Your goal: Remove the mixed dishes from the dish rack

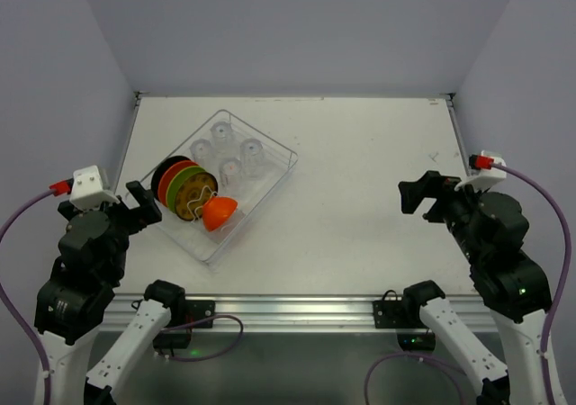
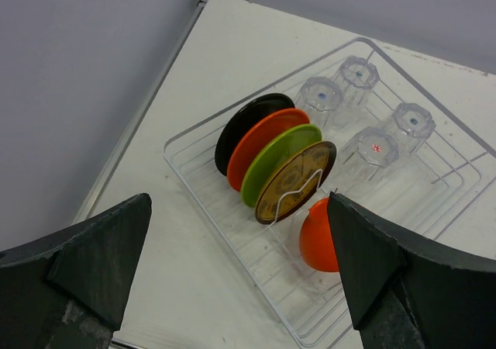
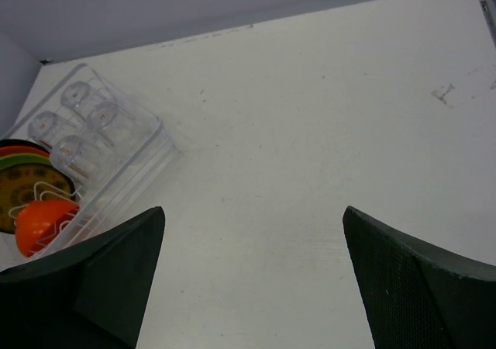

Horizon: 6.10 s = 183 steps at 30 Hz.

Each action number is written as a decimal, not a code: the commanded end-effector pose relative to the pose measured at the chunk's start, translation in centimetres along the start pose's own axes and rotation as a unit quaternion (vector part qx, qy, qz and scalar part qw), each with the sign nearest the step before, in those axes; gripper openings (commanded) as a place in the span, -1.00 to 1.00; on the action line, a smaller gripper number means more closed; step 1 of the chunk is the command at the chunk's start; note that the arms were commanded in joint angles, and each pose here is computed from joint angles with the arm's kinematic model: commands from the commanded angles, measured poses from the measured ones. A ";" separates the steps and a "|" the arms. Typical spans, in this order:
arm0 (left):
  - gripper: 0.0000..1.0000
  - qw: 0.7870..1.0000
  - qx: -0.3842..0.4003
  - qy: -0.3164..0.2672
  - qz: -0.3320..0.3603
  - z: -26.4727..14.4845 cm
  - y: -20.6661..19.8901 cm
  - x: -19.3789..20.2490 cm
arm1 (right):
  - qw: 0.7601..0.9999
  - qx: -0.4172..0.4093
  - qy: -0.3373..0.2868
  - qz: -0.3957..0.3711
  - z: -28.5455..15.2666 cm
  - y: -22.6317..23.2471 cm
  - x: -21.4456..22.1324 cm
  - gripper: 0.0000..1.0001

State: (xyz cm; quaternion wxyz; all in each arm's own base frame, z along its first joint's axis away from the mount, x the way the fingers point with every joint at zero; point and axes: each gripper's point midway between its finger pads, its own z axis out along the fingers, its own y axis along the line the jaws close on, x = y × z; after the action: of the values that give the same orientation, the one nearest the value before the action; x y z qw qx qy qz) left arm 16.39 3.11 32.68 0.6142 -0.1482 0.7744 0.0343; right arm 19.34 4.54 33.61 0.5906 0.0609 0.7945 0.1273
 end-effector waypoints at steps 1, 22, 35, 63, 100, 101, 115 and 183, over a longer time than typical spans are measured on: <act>1.00 0.999 -0.009 -0.029 -0.030 -0.5 0.4 -1.6 | 0.997 -0.048 -0.056 0.034 -0.2 1.8 -2.1 0.98; 1.00 0.993 -0.051 -0.091 -0.058 1.6 1.3 -1.5 | 0.916 -0.200 0.182 0.298 4.4 29.9 7.1 0.98; 1.00 0.990 -0.035 -0.116 -0.072 3.3 0.8 1.3 | 0.896 -0.012 0.243 0.372 8.3 37.2 14.8 0.98; 1.00 0.998 0.066 -0.001 0.014 0.5 -2.4 0.5 | 0.868 0.100 0.285 0.395 15.7 37.9 24.5 0.73; 1.00 0.995 0.097 0.002 0.023 0.0 -3.2 0.9 | 0.857 -0.117 0.273 0.421 17.4 40.6 24.1 0.74; 1.00 0.995 0.097 0.002 0.023 0.0 -3.2 0.9 | 0.853 -0.132 0.270 0.426 17.3 41.0 23.7 0.72; 1.00 0.995 0.095 0.005 0.024 -0.2 -3.1 0.8 | 0.847 -0.159 0.272 0.428 17.4 40.5 24.7 0.36; 1.00 0.996 0.088 -0.025 -0.008 -1.2 -2.2 0.1 | 0.769 -0.457 0.186 0.406 14.6 44.4 17.7 -1.00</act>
State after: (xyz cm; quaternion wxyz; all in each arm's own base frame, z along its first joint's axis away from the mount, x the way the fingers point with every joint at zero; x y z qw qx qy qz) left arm 16.37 0.17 32.04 0.6267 -0.0871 0.7735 -0.0359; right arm 24.65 53.62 18.57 0.2330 0.1213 0.7049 0.6589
